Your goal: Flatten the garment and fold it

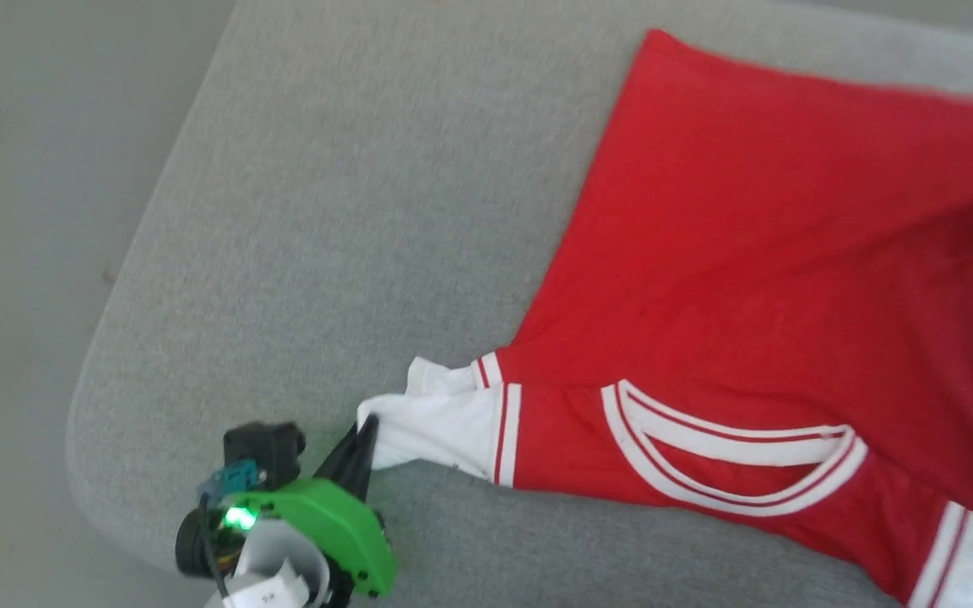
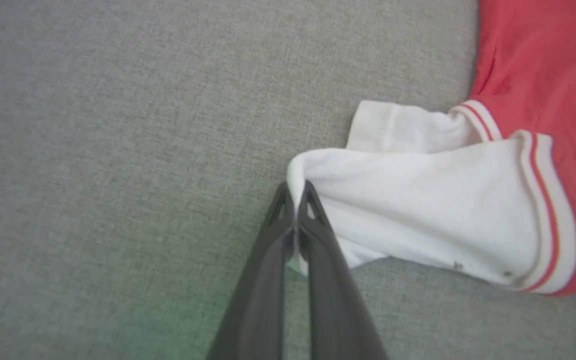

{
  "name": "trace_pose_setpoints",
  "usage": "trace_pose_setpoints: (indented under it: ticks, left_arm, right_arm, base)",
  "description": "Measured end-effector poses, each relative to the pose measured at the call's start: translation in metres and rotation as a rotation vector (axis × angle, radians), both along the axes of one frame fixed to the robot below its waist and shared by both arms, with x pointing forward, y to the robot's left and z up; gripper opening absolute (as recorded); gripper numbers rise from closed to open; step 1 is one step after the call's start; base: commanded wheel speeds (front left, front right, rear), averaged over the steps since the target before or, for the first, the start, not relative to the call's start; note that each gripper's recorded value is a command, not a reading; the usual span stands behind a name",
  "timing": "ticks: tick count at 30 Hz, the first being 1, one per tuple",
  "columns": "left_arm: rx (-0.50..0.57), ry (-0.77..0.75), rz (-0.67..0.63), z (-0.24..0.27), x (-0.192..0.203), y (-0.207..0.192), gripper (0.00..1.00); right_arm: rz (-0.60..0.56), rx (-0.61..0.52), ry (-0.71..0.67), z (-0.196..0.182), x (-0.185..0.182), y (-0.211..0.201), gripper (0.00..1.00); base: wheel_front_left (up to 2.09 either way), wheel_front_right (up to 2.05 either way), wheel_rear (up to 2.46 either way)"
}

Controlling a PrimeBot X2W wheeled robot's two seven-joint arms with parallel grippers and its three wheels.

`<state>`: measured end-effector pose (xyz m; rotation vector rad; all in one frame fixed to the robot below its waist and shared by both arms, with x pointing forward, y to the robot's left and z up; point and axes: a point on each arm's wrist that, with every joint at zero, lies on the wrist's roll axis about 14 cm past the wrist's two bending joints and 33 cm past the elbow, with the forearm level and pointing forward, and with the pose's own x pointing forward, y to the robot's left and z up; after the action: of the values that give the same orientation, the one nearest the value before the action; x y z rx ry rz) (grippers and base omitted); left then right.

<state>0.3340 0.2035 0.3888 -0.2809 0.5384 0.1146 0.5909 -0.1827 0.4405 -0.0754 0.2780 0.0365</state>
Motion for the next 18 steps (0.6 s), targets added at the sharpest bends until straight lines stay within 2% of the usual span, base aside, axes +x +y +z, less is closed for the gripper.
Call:
trace_pose_setpoints:
  ticks: [3,9,13,18]
  left_arm:
    - [0.002,-0.011,-0.003,0.007,-0.007,0.0,0.0]
    - [-0.007,-0.054,-0.03,0.024,-0.014,-0.007,0.0]
    - [-0.015,-0.079,-0.066,0.033,-0.015,-0.015,0.0]
    - [-0.019,-0.105,-0.116,0.042,-0.01,-0.028,0.0]
  right_arm:
    - [-0.077,-0.007,-0.048,0.006,-0.033,-0.029,0.0]
    - [-0.254,-0.013,0.044,-0.004,-0.113,-0.083,0.0]
    - [-0.366,-0.024,0.17,-0.013,-0.165,-0.12,0.0]
    - [-0.477,0.025,0.42,-0.043,-0.232,-0.147,0.0]
  base:
    - [0.0,0.0,0.0]
    - [0.0,0.0,0.0]
    - [0.0,0.0,0.0]
    - [0.0,0.0,0.0]
